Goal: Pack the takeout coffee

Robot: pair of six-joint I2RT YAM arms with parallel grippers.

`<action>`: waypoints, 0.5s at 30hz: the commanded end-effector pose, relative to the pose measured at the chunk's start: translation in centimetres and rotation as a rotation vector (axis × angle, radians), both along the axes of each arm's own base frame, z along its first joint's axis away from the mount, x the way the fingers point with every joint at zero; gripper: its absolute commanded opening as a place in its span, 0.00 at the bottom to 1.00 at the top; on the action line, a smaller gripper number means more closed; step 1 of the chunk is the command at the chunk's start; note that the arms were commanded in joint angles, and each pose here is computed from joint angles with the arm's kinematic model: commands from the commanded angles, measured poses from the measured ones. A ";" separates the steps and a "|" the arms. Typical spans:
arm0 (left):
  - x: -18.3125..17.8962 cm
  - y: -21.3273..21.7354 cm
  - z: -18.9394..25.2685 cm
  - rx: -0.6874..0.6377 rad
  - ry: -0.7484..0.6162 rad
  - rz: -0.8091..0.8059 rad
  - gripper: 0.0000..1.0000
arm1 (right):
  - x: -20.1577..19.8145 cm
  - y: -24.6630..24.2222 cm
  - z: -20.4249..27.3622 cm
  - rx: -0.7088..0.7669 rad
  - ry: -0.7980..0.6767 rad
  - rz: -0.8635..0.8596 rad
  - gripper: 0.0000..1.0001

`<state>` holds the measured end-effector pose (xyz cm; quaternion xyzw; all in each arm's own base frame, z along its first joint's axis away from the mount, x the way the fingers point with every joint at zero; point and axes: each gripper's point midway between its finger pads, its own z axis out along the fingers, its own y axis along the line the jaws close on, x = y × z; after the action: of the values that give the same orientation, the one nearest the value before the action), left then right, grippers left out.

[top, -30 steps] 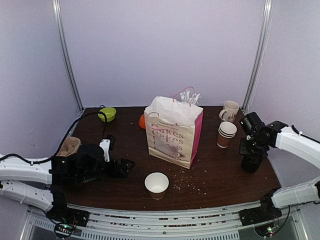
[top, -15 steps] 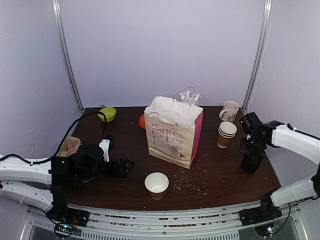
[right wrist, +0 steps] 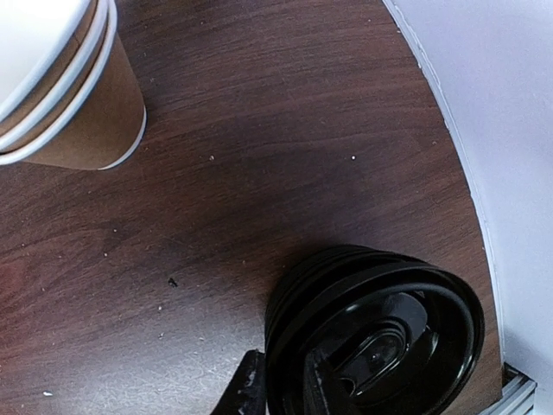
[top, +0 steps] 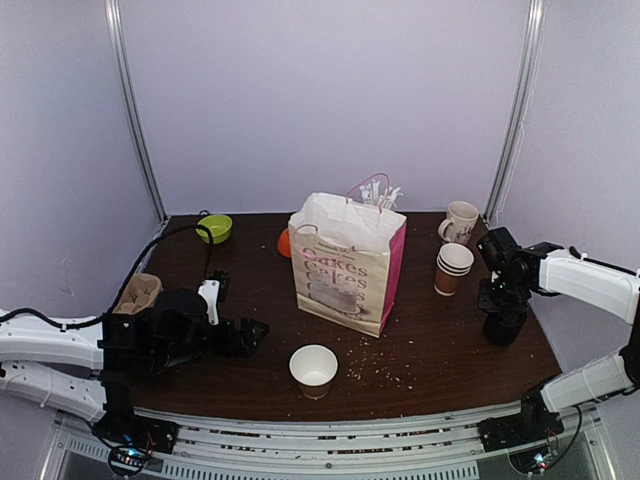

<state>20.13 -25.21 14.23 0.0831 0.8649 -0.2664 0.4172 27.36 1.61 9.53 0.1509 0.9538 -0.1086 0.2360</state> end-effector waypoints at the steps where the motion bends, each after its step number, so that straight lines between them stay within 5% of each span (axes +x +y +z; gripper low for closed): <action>1: 0.3 0.0 0.0 -0.015 -0.009 0.010 0.98 | -0.5 -0.4 -0.1 -0.006 0.011 -0.008 0.15; 15: 0.3 0.0 0.4 -0.024 -0.017 0.012 0.98 | -1.2 -0.6 3.2 0.012 -0.038 -0.014 0.07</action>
<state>20.05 -25.05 13.82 0.0842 0.8668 -0.2632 0.4151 26.58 1.49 10.65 0.1518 0.9532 -0.1021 0.2407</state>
